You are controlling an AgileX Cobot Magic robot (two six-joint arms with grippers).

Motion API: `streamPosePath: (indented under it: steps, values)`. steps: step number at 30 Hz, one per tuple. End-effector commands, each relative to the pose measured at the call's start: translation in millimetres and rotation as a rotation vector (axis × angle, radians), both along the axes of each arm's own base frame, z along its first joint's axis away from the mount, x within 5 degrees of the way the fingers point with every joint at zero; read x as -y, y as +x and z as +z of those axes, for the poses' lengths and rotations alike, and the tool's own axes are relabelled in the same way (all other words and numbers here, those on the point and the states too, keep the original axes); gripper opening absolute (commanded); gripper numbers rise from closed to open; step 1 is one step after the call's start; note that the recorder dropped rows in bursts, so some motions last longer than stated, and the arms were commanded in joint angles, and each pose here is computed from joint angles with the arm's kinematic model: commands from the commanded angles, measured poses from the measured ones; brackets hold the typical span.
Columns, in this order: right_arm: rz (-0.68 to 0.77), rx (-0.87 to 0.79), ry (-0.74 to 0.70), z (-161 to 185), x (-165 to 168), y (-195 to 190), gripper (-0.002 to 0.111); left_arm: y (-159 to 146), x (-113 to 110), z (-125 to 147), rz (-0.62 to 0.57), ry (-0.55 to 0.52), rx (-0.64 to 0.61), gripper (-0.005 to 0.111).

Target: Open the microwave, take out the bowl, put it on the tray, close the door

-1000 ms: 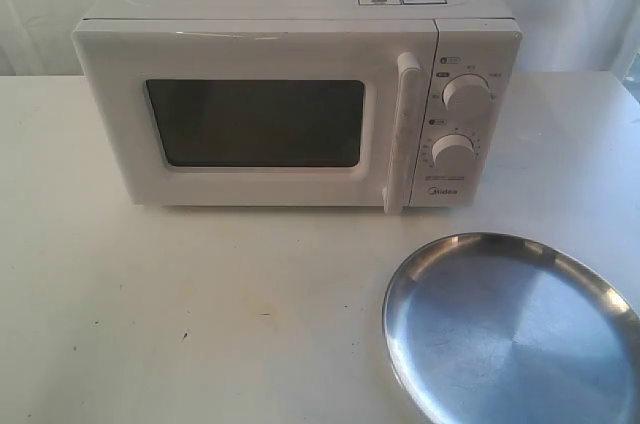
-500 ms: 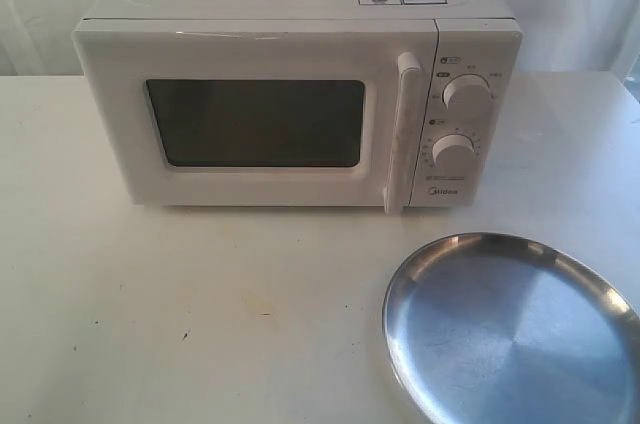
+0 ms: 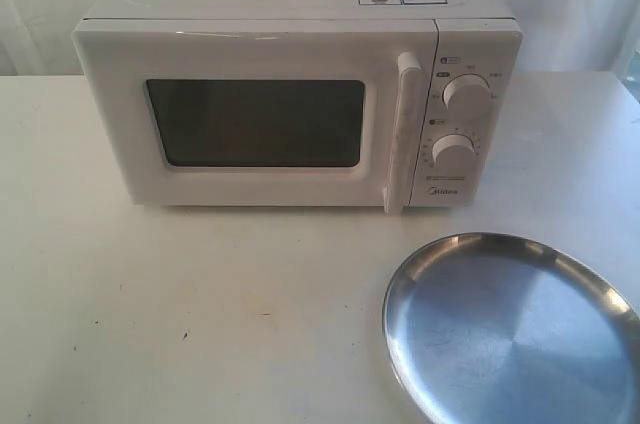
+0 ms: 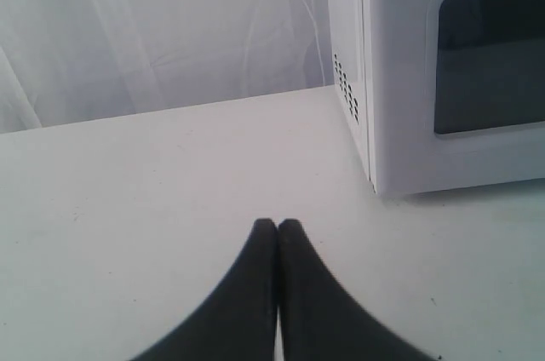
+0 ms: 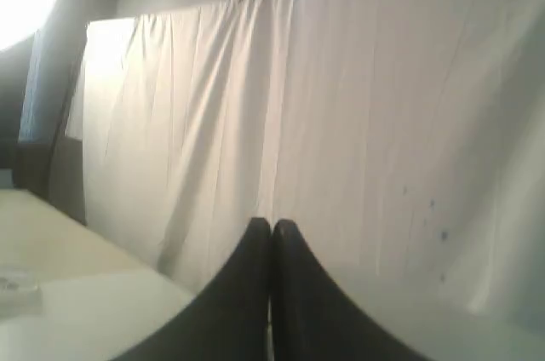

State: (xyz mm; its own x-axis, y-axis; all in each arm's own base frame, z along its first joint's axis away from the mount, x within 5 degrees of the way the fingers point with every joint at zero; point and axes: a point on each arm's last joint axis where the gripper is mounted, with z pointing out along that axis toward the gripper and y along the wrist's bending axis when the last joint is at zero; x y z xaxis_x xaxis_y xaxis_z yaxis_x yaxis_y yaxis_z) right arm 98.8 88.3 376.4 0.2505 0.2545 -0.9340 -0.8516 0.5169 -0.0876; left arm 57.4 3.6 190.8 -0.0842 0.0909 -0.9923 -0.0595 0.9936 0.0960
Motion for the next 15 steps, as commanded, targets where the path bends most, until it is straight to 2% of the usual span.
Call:
streamPosePath:
  steps: [1, 7, 15]
  values:
    - [0.082, -0.157, -0.137, -40.1, -20.0, 53.9, 0.000, -0.2, 0.1, 1.5, -0.001, -0.007, 0.011, 0.000]
    - [0.204, -0.168, -0.253, -85.6, -36.4, 88.5, 0.000, -0.2, 0.1, 1.5, -0.001, -0.007, 0.011, 0.000]
    - [0.165, -0.192, -0.357, -116.6, -39.8, 109.5, 0.000, -0.2, 0.1, 1.5, -0.001, -0.007, 0.011, 0.000]
